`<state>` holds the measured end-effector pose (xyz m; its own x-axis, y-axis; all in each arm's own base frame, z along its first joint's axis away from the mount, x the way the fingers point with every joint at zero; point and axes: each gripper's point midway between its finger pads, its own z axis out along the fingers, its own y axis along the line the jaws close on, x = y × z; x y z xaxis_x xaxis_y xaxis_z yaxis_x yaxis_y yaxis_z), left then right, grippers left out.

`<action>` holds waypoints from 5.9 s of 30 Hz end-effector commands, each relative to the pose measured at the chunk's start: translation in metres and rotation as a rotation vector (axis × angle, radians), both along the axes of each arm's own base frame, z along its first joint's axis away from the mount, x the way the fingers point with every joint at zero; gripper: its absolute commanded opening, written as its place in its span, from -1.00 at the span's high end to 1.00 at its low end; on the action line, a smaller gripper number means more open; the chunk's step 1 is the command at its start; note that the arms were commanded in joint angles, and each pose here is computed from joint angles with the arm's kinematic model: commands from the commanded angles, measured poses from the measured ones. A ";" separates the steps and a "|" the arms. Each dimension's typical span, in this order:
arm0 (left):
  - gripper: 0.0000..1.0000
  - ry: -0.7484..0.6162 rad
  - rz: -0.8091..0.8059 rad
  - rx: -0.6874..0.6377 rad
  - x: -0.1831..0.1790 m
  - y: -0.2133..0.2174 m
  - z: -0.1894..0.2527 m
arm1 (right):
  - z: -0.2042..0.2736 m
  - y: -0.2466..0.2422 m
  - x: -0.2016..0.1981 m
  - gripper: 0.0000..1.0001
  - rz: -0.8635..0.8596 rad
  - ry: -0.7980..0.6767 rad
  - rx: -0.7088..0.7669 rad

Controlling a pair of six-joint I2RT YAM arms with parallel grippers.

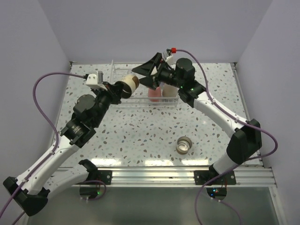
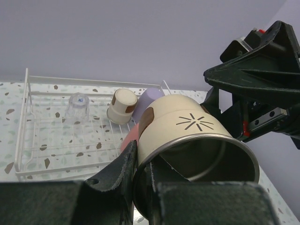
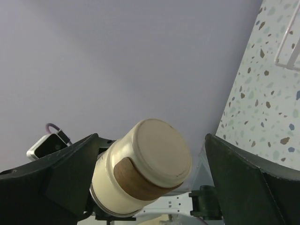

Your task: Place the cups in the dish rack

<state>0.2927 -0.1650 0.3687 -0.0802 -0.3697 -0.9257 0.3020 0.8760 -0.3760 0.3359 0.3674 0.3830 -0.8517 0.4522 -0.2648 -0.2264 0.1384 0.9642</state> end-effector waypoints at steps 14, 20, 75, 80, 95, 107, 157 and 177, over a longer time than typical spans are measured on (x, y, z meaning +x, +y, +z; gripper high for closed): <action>1.00 -0.166 0.018 -0.135 0.030 -0.017 0.011 | 0.031 0.011 -0.005 -0.97 0.068 0.002 0.106; 1.00 -0.172 0.019 -0.117 0.034 -0.019 0.001 | 0.043 0.010 -0.005 -0.59 0.047 0.030 0.166; -1.00 0.100 0.220 0.195 0.082 0.021 -0.089 | 0.014 -0.008 -0.002 0.82 0.162 -0.163 -0.224; -1.00 0.105 0.207 0.196 0.083 0.020 -0.092 | 0.009 -0.007 -0.002 0.83 0.176 -0.157 -0.233; 0.31 0.029 0.029 0.143 0.076 -0.012 -0.081 | -0.009 0.003 0.005 0.78 0.183 -0.128 -0.236; 1.00 -0.054 -0.037 0.159 0.065 -0.017 -0.065 | -0.012 0.012 0.024 0.04 0.173 -0.142 -0.267; 0.30 0.299 -0.055 0.297 0.054 -0.002 -0.167 | -0.029 -0.002 -0.010 -0.97 0.155 -0.234 -0.456; -0.95 0.754 0.497 0.236 0.011 0.140 -0.241 | -0.204 -0.110 -0.040 -0.97 0.197 0.067 -1.288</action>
